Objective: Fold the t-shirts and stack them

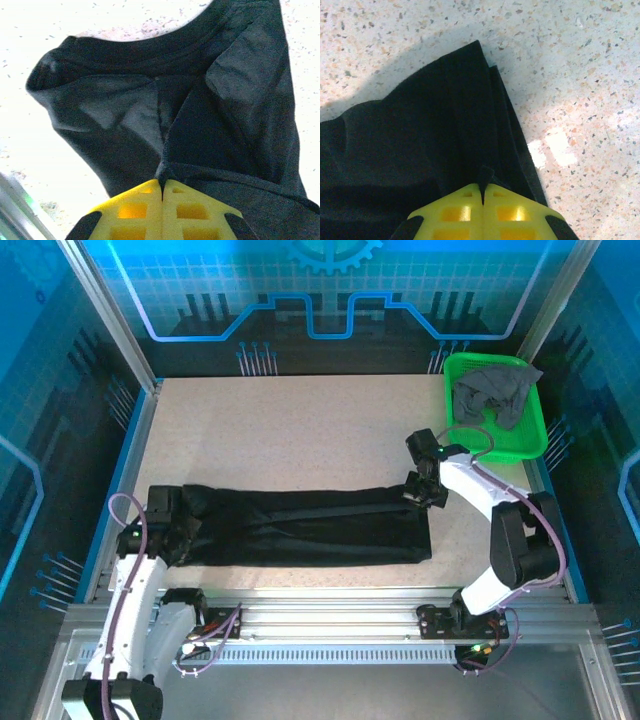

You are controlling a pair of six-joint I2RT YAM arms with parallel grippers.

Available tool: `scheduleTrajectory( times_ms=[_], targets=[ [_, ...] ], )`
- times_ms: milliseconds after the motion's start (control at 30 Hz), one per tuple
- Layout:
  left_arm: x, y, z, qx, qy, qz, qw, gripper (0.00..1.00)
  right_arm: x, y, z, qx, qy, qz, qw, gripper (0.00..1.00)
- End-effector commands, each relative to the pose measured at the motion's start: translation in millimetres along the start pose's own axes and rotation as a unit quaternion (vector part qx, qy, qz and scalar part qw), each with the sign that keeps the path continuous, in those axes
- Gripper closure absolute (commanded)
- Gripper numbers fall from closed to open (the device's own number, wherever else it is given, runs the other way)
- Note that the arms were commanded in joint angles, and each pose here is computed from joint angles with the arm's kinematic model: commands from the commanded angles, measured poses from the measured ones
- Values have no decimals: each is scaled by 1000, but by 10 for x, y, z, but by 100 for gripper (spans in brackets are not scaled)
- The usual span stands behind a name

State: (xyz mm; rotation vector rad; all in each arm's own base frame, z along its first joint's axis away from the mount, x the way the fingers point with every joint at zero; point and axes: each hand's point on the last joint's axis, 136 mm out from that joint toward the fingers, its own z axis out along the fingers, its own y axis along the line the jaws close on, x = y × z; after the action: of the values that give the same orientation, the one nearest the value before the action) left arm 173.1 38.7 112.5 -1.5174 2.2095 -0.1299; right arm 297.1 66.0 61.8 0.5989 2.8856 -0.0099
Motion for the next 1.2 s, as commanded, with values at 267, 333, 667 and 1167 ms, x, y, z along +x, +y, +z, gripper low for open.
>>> scheduleTrajectory(
  times_ms=[267, 333, 667, 1167],
  targets=[
    [214, 376, 88, -74, 37, -36, 996, 100, 346, -190, 33, 33, 20, 12, 999, 92],
    [232, 369, 77, -72, 43, -40, 996, 92, 334, -219, -5, 39, 15, 14, 999, 81],
    [-228, -421, -85, 12, 1, 1, 1000, 60, 82, 61, -321, -21, -39, 2, 999, 76],
    [-381, -764, 1209, -65, 130, -48, 988, 81, 236, -64, 406, 40, 73, 38, 996, 91]
  ],
)
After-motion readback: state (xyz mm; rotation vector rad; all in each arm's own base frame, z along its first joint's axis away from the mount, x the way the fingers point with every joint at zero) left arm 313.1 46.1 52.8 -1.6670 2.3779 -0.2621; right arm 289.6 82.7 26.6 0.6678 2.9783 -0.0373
